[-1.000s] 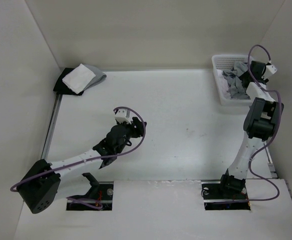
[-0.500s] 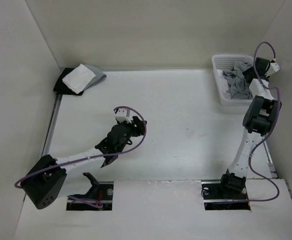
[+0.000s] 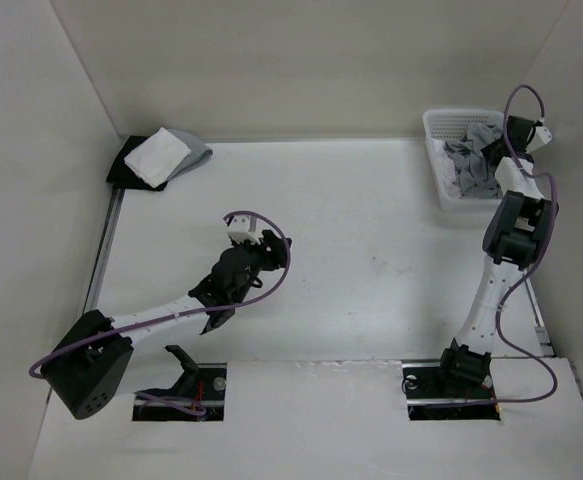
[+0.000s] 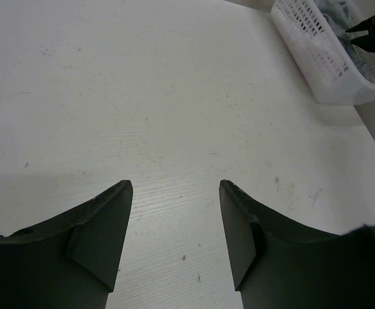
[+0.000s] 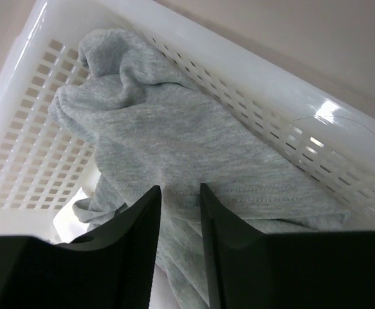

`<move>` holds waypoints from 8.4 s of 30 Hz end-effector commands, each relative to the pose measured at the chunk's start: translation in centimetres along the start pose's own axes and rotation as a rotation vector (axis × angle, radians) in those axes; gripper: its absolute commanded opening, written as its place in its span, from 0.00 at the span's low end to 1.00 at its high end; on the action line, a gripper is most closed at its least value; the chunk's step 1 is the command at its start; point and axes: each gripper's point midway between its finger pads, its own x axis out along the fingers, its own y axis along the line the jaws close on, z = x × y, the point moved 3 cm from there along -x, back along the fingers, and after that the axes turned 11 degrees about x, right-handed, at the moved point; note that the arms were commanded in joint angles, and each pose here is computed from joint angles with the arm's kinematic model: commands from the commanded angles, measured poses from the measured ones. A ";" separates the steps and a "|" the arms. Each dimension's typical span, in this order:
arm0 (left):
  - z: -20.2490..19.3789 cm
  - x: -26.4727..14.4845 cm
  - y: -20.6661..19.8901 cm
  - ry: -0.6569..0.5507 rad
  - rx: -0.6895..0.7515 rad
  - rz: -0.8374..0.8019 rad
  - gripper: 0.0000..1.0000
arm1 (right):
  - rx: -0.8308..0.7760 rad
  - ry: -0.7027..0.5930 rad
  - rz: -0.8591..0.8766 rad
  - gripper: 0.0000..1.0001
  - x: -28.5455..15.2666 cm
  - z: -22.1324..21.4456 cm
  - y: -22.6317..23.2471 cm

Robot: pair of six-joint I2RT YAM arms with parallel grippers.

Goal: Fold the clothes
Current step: Grab the tank top from the pile, then move the tank top to the center of the board, then flatten the tank top out

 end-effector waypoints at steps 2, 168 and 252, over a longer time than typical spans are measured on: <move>1.8 -0.1 -0.1 -0.079 -0.030 -0.016 0.55 | 0.033 0.011 -0.021 0.29 1.4 0.7 -1.3; 8.8 -8.3 5.4 -0.169 -0.130 0.302 0.01 | -0.474 0.632 0.661 0.18 -40.5 -29.9 0.2; 35.1 2.7 11.3 -0.492 -0.226 0.403 0.02 | -0.328 0.015 1.026 0.00 -51.6 -3.5 26.4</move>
